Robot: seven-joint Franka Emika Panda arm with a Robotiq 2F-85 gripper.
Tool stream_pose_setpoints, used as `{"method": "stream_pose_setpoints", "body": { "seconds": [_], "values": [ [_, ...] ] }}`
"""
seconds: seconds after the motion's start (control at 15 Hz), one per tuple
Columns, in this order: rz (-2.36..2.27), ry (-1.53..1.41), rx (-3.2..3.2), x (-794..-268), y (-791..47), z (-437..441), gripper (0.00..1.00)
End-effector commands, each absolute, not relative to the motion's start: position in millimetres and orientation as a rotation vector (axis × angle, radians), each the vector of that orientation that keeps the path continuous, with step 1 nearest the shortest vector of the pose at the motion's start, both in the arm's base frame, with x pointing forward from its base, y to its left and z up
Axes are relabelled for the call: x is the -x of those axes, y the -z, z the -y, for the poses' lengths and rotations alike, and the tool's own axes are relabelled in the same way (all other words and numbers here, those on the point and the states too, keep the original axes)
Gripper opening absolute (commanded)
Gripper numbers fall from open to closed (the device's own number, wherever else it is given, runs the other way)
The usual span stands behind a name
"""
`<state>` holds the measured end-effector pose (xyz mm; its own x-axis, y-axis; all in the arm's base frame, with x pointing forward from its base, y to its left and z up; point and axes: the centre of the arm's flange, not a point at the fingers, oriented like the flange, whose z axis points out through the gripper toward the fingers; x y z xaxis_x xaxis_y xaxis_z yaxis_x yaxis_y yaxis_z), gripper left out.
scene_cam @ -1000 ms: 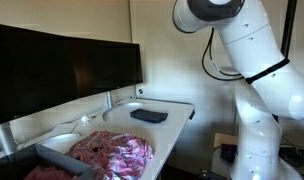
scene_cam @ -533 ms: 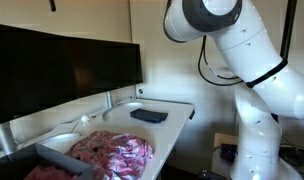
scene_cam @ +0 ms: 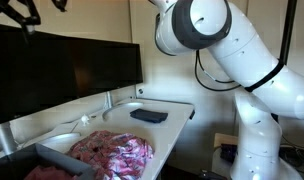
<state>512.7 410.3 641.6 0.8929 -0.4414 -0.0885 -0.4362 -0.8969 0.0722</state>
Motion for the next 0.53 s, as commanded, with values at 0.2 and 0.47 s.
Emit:
{"method": "stream_pose_setpoints", "body": {
  "seconds": [0.2, 0.47],
  "values": [
    [0.799, 0.224, -2.978, -522.7, -610.2, -426.9, 1.00],
    [0.800, 0.220, -2.981, -522.7, -610.9, -426.9, 1.00]
  ]
}}
